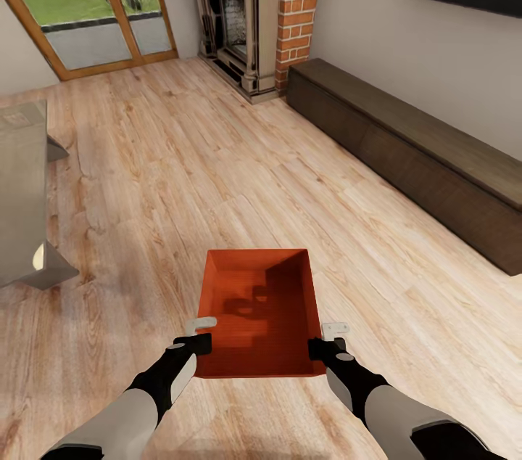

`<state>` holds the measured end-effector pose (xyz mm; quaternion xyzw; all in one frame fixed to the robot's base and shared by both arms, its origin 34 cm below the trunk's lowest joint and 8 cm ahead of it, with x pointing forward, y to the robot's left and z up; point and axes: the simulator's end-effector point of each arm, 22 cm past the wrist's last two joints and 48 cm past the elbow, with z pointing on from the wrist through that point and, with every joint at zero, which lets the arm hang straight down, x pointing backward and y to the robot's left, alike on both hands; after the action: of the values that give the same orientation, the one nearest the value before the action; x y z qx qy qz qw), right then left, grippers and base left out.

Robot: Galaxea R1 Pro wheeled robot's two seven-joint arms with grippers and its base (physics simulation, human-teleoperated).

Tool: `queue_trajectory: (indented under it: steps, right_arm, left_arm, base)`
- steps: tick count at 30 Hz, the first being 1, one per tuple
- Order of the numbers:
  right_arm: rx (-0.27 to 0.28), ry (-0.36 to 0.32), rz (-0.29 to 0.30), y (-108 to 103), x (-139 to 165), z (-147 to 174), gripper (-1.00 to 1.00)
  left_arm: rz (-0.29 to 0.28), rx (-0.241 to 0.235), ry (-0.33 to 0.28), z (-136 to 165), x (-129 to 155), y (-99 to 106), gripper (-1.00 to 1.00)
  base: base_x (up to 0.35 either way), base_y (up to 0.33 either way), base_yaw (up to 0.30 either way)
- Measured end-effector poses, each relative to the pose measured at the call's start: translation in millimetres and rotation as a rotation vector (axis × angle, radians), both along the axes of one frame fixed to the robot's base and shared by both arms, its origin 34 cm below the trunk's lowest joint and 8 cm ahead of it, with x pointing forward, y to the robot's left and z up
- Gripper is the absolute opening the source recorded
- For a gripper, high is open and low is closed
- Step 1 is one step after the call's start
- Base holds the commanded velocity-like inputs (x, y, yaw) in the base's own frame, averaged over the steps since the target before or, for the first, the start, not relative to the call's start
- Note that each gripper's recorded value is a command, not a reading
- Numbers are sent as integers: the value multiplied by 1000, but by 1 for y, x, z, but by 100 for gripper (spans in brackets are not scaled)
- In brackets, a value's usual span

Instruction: Move the two storage containers from the living room to the garage. In the garage, place one container on the floor and stack the other container on top of it (either order is fine).

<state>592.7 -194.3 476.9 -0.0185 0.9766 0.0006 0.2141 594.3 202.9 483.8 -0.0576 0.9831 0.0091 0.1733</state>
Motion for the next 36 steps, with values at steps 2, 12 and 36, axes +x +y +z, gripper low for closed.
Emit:
queue_trajectory:
  steps: [2,12,36]
  right_arm:
    - [0,1,0,0,0,3,-100]
    - [0,0,0,0,-1,17,-100]
    - [-2,1,1,1,-4,49,-100]
  left_arm:
    - [-1,0,1,3,0,0,-100]
    - [0,1,1,17,-1,0,-100]
    - [0,1,1,49,-5,1,-100]
  base:
    - [0,0,0]
    - [0,0,0]
    - [0,0,0]
